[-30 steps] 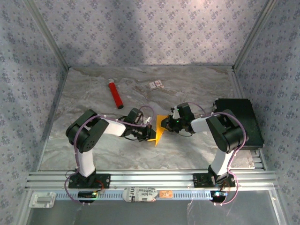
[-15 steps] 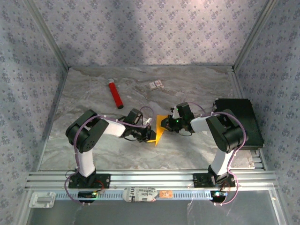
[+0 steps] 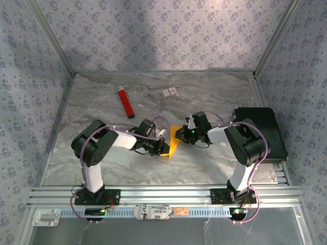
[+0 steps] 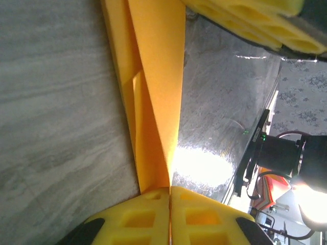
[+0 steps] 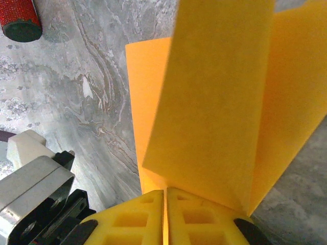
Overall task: Fold a paper plane with a square sheet of paper (pick it up from the middle)
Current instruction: Fold the wing for the fifth time at the center of the table.
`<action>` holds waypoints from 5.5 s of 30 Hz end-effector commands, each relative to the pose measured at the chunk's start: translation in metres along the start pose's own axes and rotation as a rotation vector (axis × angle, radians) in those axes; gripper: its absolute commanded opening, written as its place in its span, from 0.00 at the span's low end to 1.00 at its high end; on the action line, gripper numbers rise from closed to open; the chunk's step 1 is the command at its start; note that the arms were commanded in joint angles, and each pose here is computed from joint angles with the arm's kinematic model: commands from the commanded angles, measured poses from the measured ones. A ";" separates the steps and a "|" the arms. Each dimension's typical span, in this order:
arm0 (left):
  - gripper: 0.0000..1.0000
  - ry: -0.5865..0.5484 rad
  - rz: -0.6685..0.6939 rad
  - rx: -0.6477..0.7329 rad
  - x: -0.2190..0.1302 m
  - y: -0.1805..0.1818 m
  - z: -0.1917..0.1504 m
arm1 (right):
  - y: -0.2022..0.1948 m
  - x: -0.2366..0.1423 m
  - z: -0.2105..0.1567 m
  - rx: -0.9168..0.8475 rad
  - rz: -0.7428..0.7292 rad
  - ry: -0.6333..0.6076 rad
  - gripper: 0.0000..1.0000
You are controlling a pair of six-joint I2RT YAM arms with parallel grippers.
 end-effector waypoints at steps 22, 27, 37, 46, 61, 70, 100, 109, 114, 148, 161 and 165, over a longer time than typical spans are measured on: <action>0.05 0.158 0.052 -0.085 0.000 0.019 -0.060 | -0.054 0.014 -0.019 0.066 -0.215 0.025 0.12; 0.00 0.165 0.057 -0.084 -0.001 0.020 -0.065 | -0.056 0.013 -0.020 0.068 -0.223 0.023 0.12; 0.04 0.152 0.055 -0.078 -0.005 0.017 -0.068 | -0.056 0.014 -0.021 0.067 -0.223 0.022 0.12; 0.04 0.058 0.054 -0.025 -0.021 -0.006 -0.053 | -0.054 0.013 -0.021 0.065 -0.219 0.023 0.12; 0.04 -0.067 -0.041 0.051 -0.015 -0.063 0.026 | -0.054 0.013 -0.022 0.067 -0.218 0.025 0.12; 0.05 -0.013 -0.019 0.056 0.008 -0.053 0.036 | -0.053 0.014 -0.021 0.068 -0.218 0.024 0.12; 0.05 0.137 0.162 -0.006 0.015 0.011 -0.046 | -0.056 0.012 -0.022 0.075 -0.232 0.028 0.12; 0.04 0.166 0.195 -0.020 0.002 0.022 -0.077 | -0.054 0.012 -0.021 0.071 -0.230 0.023 0.12; 0.03 0.076 0.104 0.062 -0.012 -0.017 -0.061 | -0.052 0.011 -0.021 0.072 -0.224 0.020 0.12; 0.02 -0.118 0.249 0.023 0.015 0.011 0.034 | -0.048 0.009 -0.026 0.075 -0.203 0.008 0.12; 0.00 0.069 0.384 -0.004 0.002 0.068 -0.046 | -0.018 -0.009 -0.007 0.037 -0.130 -0.066 0.14; 0.00 0.082 0.340 -0.001 0.000 0.066 -0.054 | 0.001 -0.024 -0.005 -0.007 -0.095 -0.097 0.15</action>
Point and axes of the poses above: each hand's point on the last joint's axis, 136 mm out from that joint toward the fingers, its own x axis out along the fingers, its own y axis along the line the jaws close on, z = x × y, the point moved 2 cm from there along -x, back along the fingers, and after that the axes turned 5 degrees about x, right-handed, at the moved point
